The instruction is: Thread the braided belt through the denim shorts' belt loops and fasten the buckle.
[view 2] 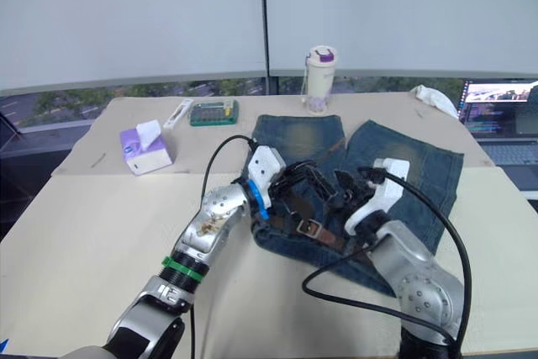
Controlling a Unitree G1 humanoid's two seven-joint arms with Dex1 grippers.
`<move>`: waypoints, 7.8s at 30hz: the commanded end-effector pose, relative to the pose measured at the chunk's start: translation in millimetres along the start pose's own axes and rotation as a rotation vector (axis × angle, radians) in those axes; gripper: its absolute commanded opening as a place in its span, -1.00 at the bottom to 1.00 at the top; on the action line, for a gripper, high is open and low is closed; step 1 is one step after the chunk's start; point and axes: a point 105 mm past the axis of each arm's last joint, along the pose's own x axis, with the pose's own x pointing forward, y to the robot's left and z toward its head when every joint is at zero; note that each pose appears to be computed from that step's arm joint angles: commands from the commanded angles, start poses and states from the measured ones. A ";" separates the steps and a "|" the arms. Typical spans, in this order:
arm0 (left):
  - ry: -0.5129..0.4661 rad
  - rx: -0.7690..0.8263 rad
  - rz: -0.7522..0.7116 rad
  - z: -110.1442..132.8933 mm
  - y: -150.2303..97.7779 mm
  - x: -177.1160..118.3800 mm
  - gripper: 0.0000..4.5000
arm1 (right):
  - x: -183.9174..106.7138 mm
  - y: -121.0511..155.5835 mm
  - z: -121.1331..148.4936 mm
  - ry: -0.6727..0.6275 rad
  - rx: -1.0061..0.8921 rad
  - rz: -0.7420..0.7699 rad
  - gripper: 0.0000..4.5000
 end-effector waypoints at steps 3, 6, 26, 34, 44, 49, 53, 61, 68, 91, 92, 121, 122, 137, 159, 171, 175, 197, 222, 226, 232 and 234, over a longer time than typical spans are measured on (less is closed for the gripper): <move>-0.057 0.062 -0.032 8.5 -10.6 0.3 -1.00 | 8.0 -1.6 14.5 -0.075 0.106 -0.075 0.98; -0.052 0.077 -0.043 5.7 -13.4 -2.0 -1.00 | 10.5 -2.3 18.2 -0.090 0.128 -0.085 0.74; -0.191 -0.131 -0.030 27.8 13.6 -20.6 0.61 | -12.6 -43.7 3.3 0.071 -0.111 -0.244 -1.00; -0.122 -0.208 -0.020 9.8 29.2 -35.9 0.99 | -42.4 -67.6 -21.8 0.311 -0.354 -0.298 -1.00; 0.006 -0.096 -0.154 -18.1 -4.8 -30.2 0.99 | -51.5 -68.5 -26.0 0.409 -0.655 -0.257 -1.00; -0.001 -0.117 -0.222 -25.7 -23.7 -27.2 0.62 | -57.0 -71.6 -13.1 0.399 -0.702 -0.269 -1.00; 0.007 -0.151 -0.230 -33.3 -29.0 -25.5 0.18 | -57.9 -72.5 -11.3 0.394 -0.699 -0.272 -1.00; 0.000 -0.187 -0.270 -38.6 -37.3 -25.2 -0.98 | -63.6 -76.0 -10.0 0.398 -0.698 -0.287 -1.00; 0.008 -0.181 -0.339 -41.1 -49.5 -26.2 -0.99 | -65.9 -78.2 -4.8 0.401 -0.701 -0.298 -1.00; 0.364 -0.035 -0.400 -108.0 -56.0 -44.2 -0.99 | -66.6 -73.9 22.1 0.387 -0.738 -0.309 -1.00; 0.383 -0.041 -0.400 -111.4 -55.9 -46.4 -0.99 | -66.4 -73.7 22.1 0.387 -0.737 -0.309 -1.00; 0.221 -0.555 -0.042 -74.0 10.2 -58.1 -0.99 | -49.3 -67.9 68.4 0.183 -0.631 -0.320 -1.00; 0.214 -0.562 -0.034 -72.4 11.3 -57.6 -0.99 | -48.1 -68.1 71.9 0.164 -0.638 -0.328 -1.00; 0.224 -0.545 -0.115 -71.2 -12.9 -48.9 -0.99 | -38.4 -63.4 67.1 0.148 -0.638 -0.307 -1.00; 0.444 -0.647 -0.195 -102.2 -37.8 -49.1 -0.99 | -43.4 -62.9 55.9 0.198 -0.641 -0.288 -1.00; 0.627 -0.698 -0.313 -111.4 -59.5 -77.4 -0.99 | -45.8 -62.5 50.7 0.213 -0.644 -0.288 -1.00; 0.516 -0.723 -0.296 -97.9 -53.3 -66.9 -0.76 | -46.0 -62.3 50.4 0.216 -0.644 -0.286 -1.00; 0.120 -0.470 -0.185 -41.0 25.8 -53.0 0.99 | -69.5 -102.5 58.9 0.359 -0.924 -0.414 -1.00; 0.433 -0.630 -0.545 -73.4 -52.3 -112.2 0.99 | -58.4 -104.5 63.2 0.287 -1.153 -0.362 -1.00; 0.350 -0.603 -0.547 -59.3 -53.4 -108.0 0.99 | -56.8 -99.9 57.4 0.282 -1.115 -0.326 -1.00; 0.118 -0.537 -0.379 -29.4 -18.3 -84.7 0.99 | -58.3 -95.3 37.9 0.318 -1.041 -0.278 -1.00; 0.079 -0.562 -0.355 -24.5 -12.6 -79.1 0.99 | -58.1 -93.9 34.8 0.317 -1.024 -0.274 -1.00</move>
